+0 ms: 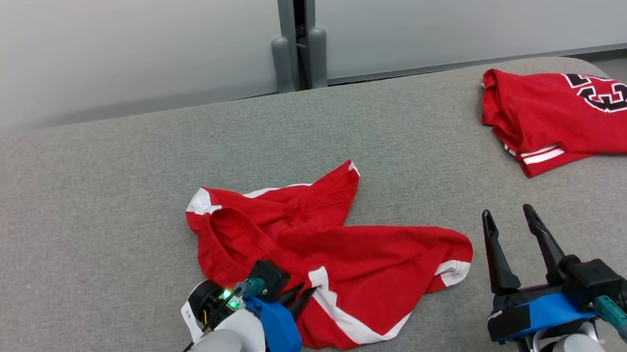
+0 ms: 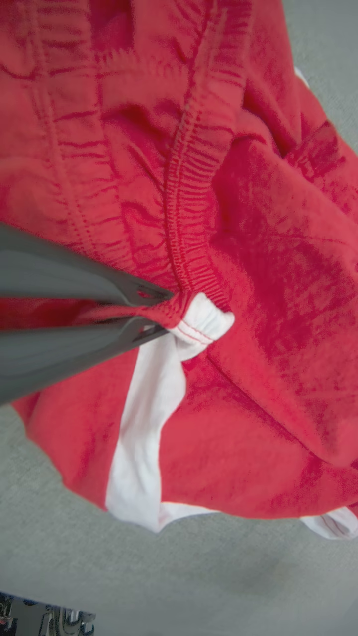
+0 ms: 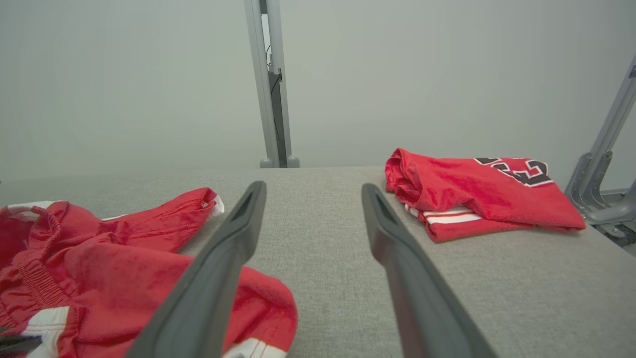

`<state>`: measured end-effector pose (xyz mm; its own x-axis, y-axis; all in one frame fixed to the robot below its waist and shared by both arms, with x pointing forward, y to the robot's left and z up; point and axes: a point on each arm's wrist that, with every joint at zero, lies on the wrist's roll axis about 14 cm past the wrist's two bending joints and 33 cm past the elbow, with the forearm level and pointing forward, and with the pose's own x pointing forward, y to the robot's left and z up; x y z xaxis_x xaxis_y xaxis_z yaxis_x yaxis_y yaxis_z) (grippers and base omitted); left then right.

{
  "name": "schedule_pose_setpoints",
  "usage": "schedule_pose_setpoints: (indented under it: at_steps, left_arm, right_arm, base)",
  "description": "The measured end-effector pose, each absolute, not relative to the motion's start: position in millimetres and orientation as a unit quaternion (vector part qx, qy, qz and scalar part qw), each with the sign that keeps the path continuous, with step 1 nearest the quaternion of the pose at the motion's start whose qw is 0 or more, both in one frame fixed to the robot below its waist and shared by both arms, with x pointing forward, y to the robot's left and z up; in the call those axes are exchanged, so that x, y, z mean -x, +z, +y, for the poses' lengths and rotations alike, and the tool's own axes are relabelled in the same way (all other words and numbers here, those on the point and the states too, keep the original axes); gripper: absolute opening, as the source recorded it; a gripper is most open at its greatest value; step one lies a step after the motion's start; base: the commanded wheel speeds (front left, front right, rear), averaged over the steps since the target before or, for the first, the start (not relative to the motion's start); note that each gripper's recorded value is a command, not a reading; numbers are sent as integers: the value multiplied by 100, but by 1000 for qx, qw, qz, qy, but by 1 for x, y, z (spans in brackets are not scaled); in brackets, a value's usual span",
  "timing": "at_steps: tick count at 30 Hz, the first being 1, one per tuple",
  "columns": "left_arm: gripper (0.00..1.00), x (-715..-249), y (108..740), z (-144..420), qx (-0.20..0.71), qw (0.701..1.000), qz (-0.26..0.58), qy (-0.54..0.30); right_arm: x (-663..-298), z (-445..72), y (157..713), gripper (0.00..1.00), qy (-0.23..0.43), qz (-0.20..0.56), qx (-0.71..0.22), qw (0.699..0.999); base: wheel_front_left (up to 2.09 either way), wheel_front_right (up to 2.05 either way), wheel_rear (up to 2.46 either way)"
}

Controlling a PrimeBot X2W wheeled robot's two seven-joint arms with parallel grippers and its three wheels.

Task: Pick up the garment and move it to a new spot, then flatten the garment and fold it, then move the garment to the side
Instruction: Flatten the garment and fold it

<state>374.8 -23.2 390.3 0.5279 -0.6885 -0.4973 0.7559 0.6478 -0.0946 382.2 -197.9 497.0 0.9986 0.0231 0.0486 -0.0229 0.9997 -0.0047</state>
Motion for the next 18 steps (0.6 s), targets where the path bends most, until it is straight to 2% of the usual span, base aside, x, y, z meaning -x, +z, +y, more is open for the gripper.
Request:
schedule_pose_setpoints:
  at_steps: [11,18]
  left_arm:
    - [0,-413,437,21,-28,936,139,-321]
    - [0,-404,437,81,-8,966,124,-226]
  right_arm:
    - [-391,-177,497,100,41,-27,-8,999]
    - [-396,-159,497,100,66,-27,-13,997]
  base:
    - [0,0,0]
    - [0,0,0]
